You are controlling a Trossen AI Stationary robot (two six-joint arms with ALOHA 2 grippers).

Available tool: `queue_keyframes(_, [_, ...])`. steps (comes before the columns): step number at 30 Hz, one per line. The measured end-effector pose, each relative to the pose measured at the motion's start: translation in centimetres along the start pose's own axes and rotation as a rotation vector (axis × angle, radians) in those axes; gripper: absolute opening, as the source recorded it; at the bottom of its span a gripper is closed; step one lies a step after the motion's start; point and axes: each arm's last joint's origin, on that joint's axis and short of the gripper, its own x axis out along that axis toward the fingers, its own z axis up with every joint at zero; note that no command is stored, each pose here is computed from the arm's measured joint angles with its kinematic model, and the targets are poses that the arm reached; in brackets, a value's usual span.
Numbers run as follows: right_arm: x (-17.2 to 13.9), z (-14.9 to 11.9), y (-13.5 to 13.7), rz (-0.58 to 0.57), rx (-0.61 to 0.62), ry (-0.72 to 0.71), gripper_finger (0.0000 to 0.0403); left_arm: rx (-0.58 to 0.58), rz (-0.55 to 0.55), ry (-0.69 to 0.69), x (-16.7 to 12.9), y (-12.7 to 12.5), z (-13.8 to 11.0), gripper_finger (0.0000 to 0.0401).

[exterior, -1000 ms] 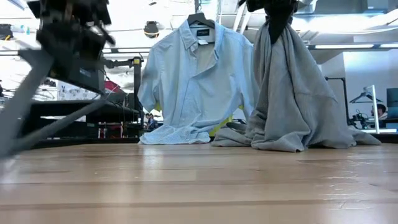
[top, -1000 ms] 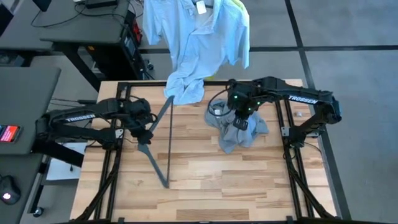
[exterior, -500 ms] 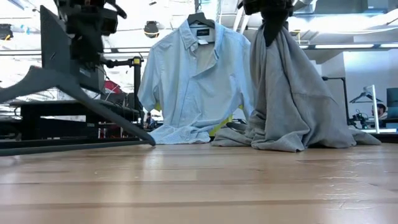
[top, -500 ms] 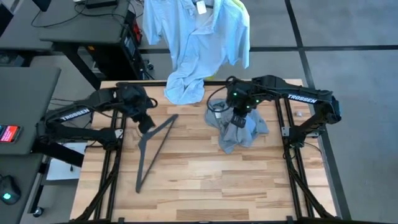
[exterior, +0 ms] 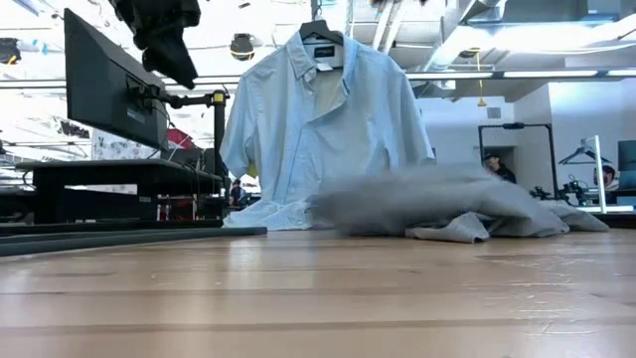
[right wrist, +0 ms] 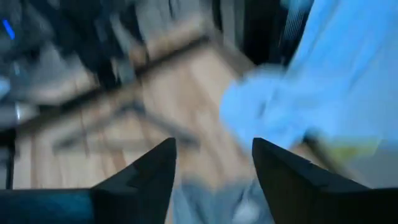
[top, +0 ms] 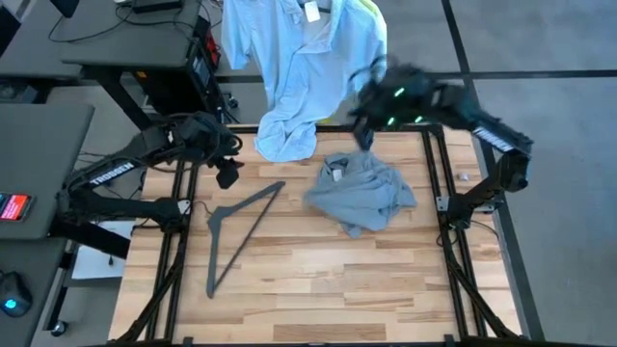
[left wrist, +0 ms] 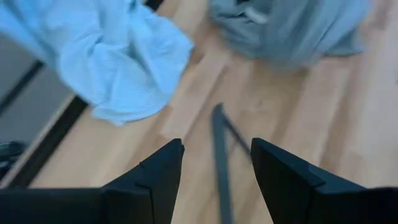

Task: Hang clothes
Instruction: Unhang the blue polo from the rack

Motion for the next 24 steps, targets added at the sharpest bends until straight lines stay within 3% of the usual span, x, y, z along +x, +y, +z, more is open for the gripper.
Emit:
queue_keyframes(4, [-1.8,2.5,-3.2,-0.24,-0.1,-0.189,0.0219,-0.012,-0.041,0.022,0.7,0.6,0.3,0.0178])
queue_keyframes(10, [-0.6,5.0,-10.4,-0.493,-0.229,-0.361,0.0214,-0.007,-0.037,0.09,2.5,1.5,0.6,0.0178])
queue_keyframes(15, [1.8,5.4,-15.9,-0.485,-0.292,-0.411,0.0214,-0.061,-0.017,0.114,3.2,2.2,0.6,0.0178])
queue_keyframes(24, [6.8,3.4,-23.0,-0.496,-0.309,-0.32,0.0214,-0.158,0.019,0.103,3.0,3.2,0.6,0.0178])
